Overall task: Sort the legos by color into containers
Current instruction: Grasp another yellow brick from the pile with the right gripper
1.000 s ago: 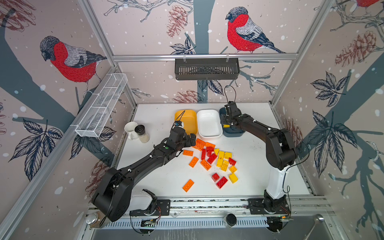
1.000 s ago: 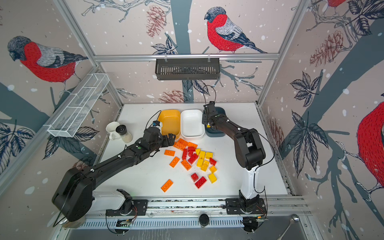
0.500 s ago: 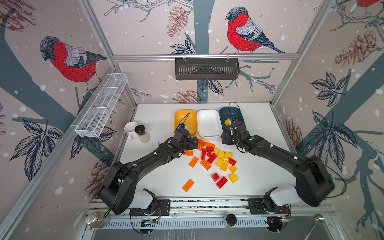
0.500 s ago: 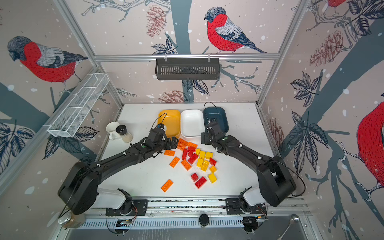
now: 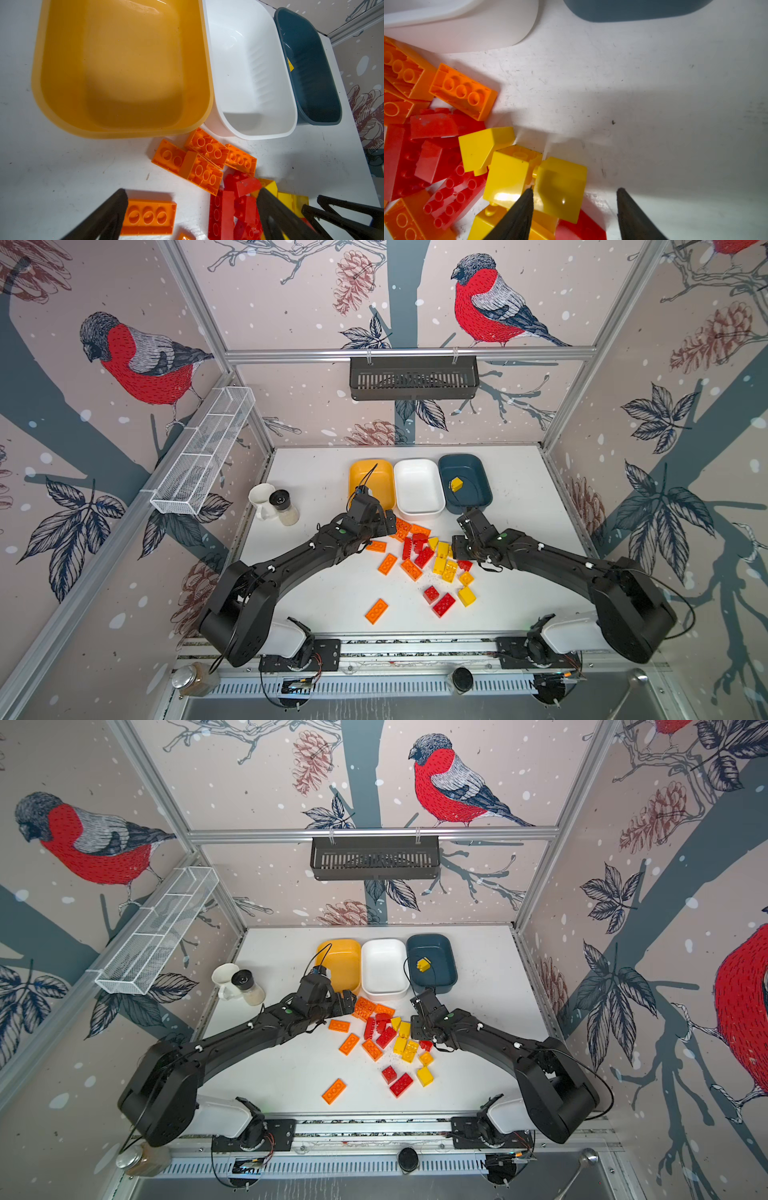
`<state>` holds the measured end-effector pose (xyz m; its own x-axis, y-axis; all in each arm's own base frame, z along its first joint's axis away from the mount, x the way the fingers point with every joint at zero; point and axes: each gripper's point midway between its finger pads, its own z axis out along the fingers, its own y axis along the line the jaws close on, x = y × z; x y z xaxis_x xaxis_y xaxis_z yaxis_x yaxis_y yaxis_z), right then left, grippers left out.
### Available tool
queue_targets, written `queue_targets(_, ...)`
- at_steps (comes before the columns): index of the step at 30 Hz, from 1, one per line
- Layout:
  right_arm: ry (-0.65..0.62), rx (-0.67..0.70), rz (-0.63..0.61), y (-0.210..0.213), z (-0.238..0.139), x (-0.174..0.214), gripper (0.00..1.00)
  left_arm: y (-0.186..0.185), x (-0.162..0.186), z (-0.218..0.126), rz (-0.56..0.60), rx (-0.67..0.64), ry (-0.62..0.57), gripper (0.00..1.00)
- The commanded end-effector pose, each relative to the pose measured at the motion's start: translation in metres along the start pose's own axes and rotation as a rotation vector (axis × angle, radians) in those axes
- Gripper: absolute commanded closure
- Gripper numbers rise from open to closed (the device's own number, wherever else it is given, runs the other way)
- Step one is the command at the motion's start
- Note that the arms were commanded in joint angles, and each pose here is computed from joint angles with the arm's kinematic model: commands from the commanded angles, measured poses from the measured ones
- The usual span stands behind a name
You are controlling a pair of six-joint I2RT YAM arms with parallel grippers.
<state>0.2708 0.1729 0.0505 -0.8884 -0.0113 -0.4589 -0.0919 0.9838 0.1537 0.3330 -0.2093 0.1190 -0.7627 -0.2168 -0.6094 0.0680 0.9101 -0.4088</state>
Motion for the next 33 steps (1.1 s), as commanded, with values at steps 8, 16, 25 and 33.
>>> queue_targets(8, 0.034, -0.029, -0.014, 0.014, 0.013, 0.001, 0.43, 0.003, 0.002, 0.0, 0.012, -0.017, 0.01, 0.03)
queue_targets(16, 0.046, 0.015, -0.004, 0.007, 0.021, 0.006, 0.47, -0.002, 0.005, 0.002, 0.054, -0.029, 0.024, 0.03)
queue_targets(25, 0.041, 0.013, -0.022, 0.006, 0.026, 0.01, 0.58, -0.013, 0.014, 0.008, 0.098, -0.037, 0.042, 0.03)
queue_targets(33, -0.036, -0.017, 0.002, -0.004, 0.008, -0.004, 0.64, -0.016, 0.015, 0.012, 0.114, -0.039, 0.045, 0.03)
